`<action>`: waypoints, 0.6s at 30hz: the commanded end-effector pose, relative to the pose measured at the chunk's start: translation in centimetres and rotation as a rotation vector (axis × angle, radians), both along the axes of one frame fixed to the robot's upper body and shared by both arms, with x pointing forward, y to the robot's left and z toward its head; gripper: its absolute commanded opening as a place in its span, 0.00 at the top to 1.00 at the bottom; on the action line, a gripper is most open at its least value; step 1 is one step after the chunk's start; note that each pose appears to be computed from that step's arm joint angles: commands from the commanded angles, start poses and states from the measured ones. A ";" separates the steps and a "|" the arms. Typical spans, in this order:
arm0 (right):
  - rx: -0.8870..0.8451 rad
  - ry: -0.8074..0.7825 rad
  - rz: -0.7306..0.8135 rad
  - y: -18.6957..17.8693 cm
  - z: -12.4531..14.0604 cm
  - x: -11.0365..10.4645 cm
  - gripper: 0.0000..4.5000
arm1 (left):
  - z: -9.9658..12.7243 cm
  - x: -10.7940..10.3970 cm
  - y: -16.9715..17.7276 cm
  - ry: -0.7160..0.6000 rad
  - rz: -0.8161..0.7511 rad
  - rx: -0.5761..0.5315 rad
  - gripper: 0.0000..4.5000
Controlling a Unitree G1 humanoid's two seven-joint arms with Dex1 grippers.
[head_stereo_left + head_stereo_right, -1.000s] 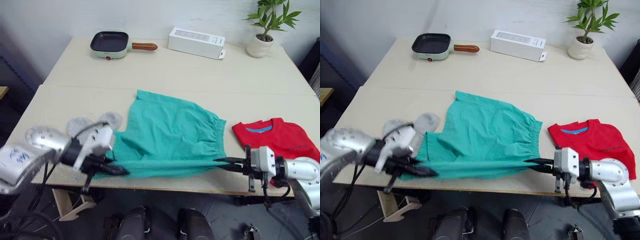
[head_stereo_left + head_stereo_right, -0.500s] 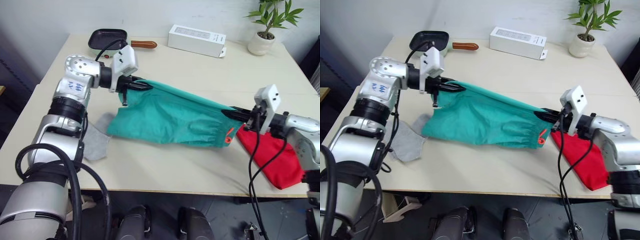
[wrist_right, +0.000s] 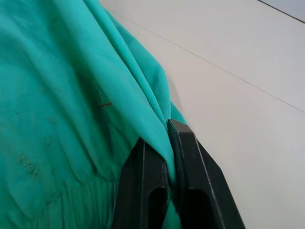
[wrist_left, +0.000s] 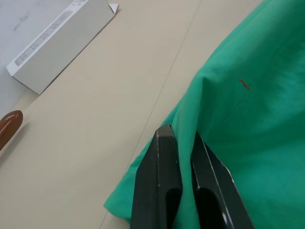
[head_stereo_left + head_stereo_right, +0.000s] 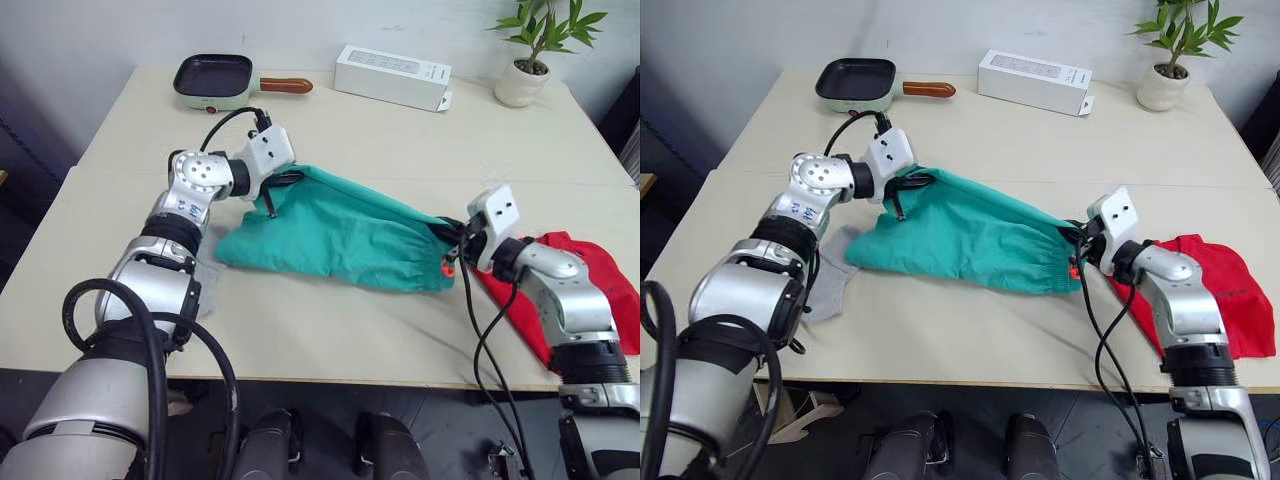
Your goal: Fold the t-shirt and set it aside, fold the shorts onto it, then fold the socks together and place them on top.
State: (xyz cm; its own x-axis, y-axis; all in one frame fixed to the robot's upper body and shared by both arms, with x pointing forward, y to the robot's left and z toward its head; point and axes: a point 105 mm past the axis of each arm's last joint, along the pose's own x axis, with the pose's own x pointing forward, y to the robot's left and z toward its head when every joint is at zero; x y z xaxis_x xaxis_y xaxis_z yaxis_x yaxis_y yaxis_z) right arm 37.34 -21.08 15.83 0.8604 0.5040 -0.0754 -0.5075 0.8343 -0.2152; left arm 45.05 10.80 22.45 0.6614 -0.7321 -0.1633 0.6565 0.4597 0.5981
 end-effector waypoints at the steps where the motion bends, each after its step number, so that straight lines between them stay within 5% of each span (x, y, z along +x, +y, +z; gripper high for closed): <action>1: -0.012 -0.136 -0.104 -2.0 2.4 -0.1 0.70 | 2.0 0.2 1.4 -0.061 0.046 -0.065 0.73; 7: -0.025 -0.312 -0.122 -3.7 5.5 -1.5 0.24 | 3.0 -0.3 4.5 -0.100 0.079 -0.141 0.32; 10: -0.083 -0.338 0.056 -2.0 6.0 -3.5 0.01 | 3.0 -1.7 5.0 -0.121 -0.016 -0.138 0.11; 12: -0.170 -0.287 0.281 0.8 4.7 -6.0 0.00 | 2.3 -4.1 5.0 -0.135 -0.175 -0.066 0.01; 14: -0.238 -0.241 0.416 2.7 3.2 -7.8 0.00 | 1.1 -7.3 5.1 -0.101 -0.347 -0.014 0.01; 18: -0.298 -0.266 0.382 5.0 0.9 -8.3 0.00 | -2.3 -11.4 5.5 -0.006 -0.476 0.146 0.01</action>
